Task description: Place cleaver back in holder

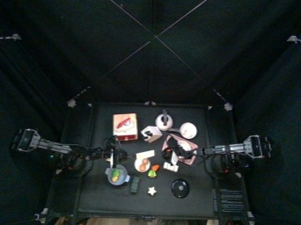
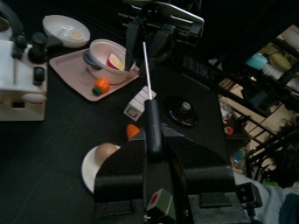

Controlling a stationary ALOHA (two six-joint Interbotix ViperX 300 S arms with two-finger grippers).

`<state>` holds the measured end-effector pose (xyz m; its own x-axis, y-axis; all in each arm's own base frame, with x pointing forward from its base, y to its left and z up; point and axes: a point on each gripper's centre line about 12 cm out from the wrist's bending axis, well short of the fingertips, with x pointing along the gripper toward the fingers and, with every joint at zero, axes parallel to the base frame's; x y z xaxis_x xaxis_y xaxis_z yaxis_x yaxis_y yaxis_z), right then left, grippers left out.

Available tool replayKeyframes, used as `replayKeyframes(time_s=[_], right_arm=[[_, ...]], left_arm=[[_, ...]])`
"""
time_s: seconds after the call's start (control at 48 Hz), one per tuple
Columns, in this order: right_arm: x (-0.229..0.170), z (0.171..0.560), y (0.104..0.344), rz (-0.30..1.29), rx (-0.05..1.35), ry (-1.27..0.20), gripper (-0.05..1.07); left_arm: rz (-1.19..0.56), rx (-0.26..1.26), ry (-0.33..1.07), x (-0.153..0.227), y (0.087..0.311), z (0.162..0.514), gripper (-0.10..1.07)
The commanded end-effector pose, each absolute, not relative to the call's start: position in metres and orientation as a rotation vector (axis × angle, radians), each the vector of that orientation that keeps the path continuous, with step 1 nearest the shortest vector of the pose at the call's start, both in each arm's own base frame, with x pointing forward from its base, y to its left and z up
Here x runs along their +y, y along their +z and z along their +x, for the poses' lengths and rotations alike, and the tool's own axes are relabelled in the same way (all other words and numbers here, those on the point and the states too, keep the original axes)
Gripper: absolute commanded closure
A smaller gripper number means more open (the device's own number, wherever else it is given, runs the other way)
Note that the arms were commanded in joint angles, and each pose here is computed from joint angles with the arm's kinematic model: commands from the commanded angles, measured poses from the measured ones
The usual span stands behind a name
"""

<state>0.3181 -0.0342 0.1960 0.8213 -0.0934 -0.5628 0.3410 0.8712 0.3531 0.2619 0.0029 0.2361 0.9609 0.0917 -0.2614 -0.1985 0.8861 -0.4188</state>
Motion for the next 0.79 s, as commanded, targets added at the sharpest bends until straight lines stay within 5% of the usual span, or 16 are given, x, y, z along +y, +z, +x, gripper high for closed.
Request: replayKeyframes(time_s=[0.0, 0.333, 0.771], right_arm=[[-0.050, 0.319, 0.210, 0.465, 0.509, -0.284, 0.33], [-0.110, 0.314, 0.216, 0.508, 0.413, -0.532, 0.34], [-0.143, 0.328, 0.191, 0.538, 0.449, -0.664, 0.34]], left_arm=[[-0.442, 0.212, 0.157, 0.017, 0.264, 0.256, 0.53], [-0.293, 0.329, 0.331, 0.080, 0.317, 0.227, 0.54], [-0.346, 0.480, 0.442, 0.115, 0.294, 0.232, 0.54]])
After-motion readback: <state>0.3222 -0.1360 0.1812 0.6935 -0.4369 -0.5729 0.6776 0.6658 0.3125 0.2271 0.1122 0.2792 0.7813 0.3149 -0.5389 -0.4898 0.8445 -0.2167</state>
